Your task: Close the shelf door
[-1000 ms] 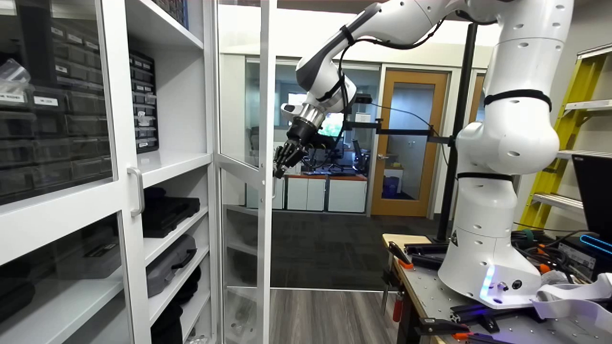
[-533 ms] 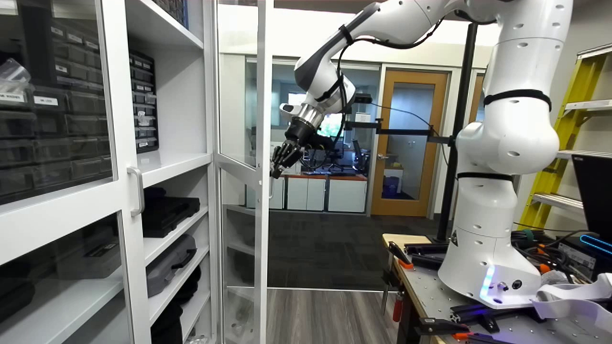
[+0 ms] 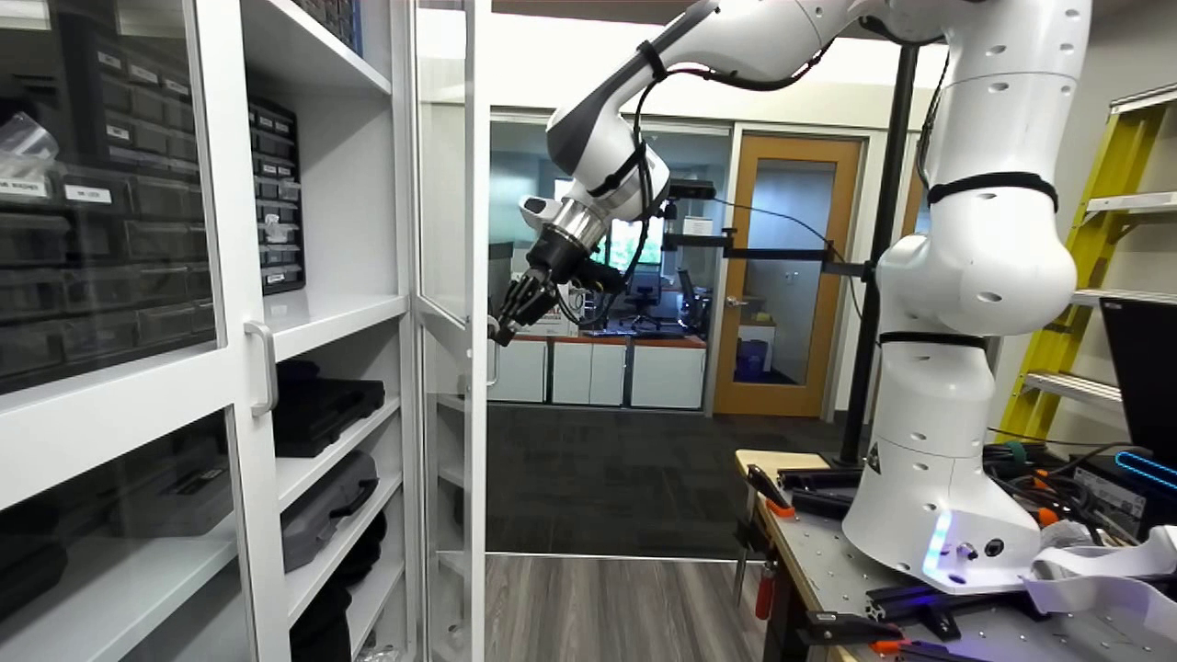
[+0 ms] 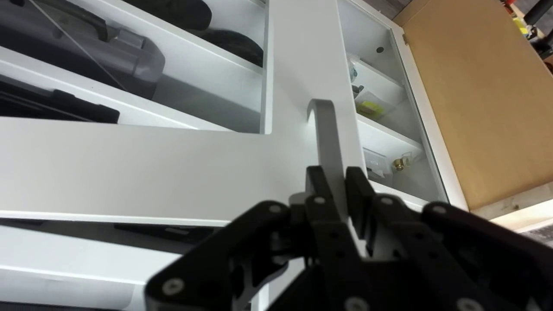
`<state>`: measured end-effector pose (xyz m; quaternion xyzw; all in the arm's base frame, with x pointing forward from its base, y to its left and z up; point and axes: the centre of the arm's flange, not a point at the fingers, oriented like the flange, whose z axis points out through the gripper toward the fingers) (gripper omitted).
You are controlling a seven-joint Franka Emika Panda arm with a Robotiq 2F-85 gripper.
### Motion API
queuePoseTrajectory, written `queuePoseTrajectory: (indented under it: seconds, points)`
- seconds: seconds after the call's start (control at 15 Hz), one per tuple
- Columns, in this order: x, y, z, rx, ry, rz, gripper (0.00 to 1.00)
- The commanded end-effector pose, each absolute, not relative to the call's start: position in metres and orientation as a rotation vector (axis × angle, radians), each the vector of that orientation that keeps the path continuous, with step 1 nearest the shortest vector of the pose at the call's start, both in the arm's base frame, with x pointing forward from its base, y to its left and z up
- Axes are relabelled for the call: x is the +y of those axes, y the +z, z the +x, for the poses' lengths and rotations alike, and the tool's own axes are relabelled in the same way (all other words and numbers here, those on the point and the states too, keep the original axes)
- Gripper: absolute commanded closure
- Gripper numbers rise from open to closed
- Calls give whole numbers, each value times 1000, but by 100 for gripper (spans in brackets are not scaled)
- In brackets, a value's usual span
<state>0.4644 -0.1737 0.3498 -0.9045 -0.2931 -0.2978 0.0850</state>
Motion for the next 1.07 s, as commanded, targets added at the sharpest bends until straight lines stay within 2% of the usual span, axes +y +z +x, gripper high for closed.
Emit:
queuePoseTrajectory:
  seconds: [0.0,1.0]
  points:
    - [-146,351,496,-847,-945,-2708,96]
    - [-80,345,625,-618,-1133,-2785,96]
